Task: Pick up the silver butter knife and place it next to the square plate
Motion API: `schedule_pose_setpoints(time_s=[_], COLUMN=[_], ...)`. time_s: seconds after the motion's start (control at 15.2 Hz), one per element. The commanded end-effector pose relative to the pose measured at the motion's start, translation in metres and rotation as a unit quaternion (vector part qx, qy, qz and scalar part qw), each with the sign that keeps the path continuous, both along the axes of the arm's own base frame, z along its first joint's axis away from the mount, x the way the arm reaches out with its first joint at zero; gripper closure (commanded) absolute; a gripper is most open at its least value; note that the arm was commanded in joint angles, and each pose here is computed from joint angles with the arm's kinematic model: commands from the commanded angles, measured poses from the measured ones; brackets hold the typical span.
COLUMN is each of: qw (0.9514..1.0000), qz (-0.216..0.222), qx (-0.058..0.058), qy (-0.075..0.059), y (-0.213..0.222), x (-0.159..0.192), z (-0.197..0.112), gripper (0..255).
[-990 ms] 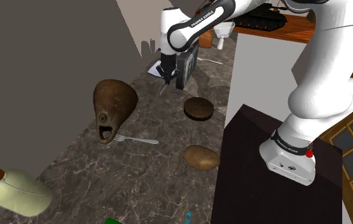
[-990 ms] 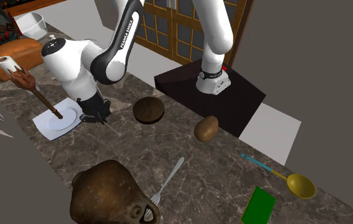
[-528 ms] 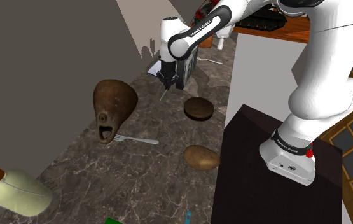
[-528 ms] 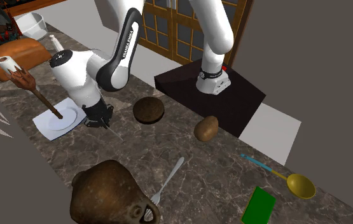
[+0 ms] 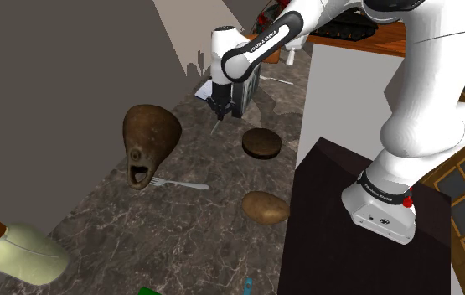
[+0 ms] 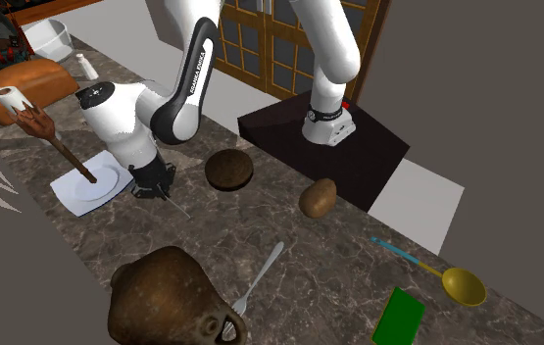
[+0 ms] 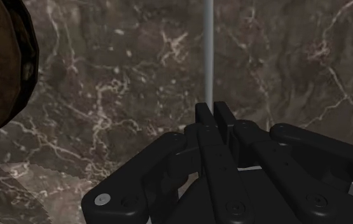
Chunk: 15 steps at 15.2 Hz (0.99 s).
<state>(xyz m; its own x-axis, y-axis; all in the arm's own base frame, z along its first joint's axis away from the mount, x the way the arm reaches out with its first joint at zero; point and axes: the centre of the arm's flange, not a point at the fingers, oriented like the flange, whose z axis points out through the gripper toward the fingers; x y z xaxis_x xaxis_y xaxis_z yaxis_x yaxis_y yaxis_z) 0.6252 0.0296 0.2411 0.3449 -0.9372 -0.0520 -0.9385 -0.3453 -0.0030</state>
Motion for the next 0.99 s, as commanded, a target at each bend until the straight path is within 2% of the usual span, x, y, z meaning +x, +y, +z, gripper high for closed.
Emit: schedule_pose_setpoints(time_s=[0.0,0.07,0.4,0.66,0.92], qw=[1.0,1.0,1.0,1.0,1.0], qz=[0.0,0.0,0.0,0.0,0.0], qx=[0.0,0.0,0.0,0.0,0.0], qy=[0.0,0.0,0.0,0.0,0.0], y=[0.0,0.0,0.0,-0.003,-0.003], x=[0.0,0.0,0.0,0.001,0.001], z=[0.0,0.0,0.0,0.05,0.05], gripper=[255,0,0,0,0])
